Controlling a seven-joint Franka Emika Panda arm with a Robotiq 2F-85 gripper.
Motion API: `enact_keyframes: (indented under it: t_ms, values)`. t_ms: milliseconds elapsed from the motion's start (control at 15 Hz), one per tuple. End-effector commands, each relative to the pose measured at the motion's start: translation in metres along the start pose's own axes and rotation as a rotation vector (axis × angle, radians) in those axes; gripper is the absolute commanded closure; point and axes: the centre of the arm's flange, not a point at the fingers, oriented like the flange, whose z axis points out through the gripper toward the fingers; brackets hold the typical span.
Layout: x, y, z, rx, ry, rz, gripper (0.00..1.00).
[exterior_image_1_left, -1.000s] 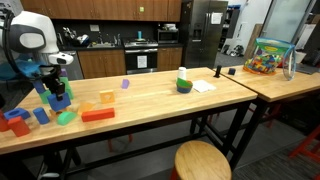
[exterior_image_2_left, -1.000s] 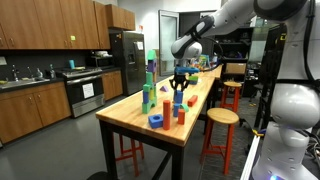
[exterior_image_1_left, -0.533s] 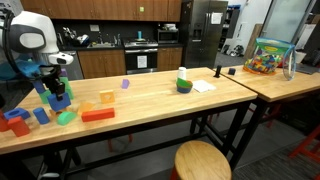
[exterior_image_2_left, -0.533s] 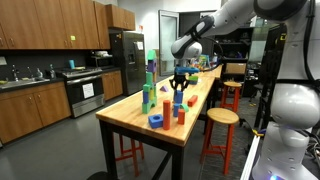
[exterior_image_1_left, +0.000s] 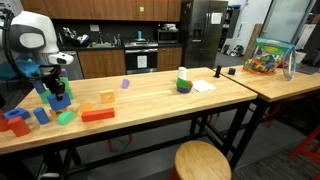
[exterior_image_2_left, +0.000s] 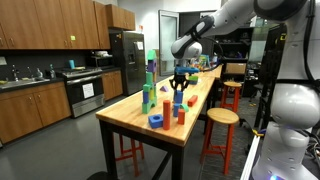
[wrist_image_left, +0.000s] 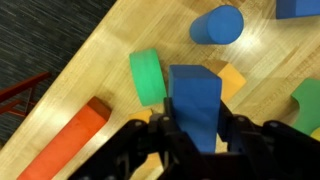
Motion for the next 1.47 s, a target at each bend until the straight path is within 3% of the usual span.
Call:
enact_keyframes:
  t_ms: [0, 1400]
  values:
    - [0.0000, 0.0000, 0.0000, 0.000, 0.000, 0.000, 0.59]
    - [0.0000, 0.0000, 0.0000, 0.000, 0.000, 0.000, 0.59]
